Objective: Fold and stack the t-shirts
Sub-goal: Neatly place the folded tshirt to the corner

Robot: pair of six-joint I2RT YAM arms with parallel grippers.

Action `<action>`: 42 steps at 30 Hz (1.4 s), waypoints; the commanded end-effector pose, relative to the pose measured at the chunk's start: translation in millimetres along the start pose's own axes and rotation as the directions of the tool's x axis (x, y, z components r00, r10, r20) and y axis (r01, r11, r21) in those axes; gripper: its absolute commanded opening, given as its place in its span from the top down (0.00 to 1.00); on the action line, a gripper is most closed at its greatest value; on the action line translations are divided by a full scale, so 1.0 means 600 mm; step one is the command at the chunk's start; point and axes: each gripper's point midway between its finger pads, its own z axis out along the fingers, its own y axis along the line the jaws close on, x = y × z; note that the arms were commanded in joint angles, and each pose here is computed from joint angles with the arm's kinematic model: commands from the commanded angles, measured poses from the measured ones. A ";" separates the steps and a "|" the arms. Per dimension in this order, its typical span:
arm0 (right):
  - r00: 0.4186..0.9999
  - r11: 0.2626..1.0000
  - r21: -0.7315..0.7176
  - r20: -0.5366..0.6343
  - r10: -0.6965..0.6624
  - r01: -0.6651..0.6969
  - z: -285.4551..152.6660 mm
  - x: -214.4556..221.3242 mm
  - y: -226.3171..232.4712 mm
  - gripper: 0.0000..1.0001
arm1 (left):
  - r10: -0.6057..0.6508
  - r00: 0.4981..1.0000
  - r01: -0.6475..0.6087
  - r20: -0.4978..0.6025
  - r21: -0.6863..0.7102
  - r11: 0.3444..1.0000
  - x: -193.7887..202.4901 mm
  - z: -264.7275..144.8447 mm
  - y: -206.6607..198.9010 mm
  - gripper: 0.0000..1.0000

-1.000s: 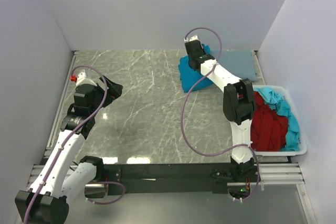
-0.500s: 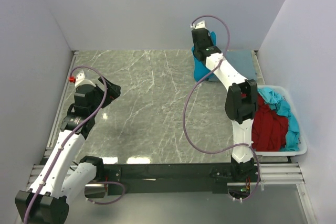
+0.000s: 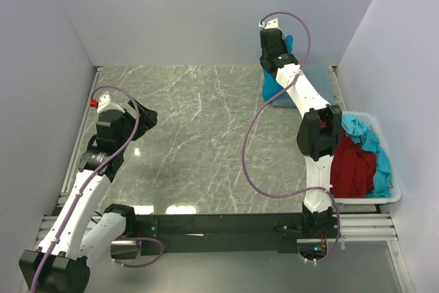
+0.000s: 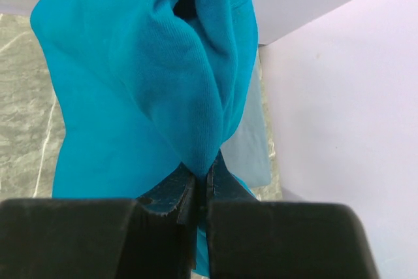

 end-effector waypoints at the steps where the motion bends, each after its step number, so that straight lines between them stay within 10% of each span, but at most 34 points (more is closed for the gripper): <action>1: 0.989 0.994 0.029 0.103 0.106 -0.109 -0.045 -0.074 -0.071 1.00 | 0.013 0.998 -0.015 0.061 0.032 0.999 -0.038 -0.011 -0.024 0.01; 42: 0.990 0.989 -0.049 -0.010 0.142 -0.143 0.069 0.005 -0.064 1.00 | 0.018 1.000 -0.018 0.007 -0.011 1.000 -0.021 0.033 -0.017 0.01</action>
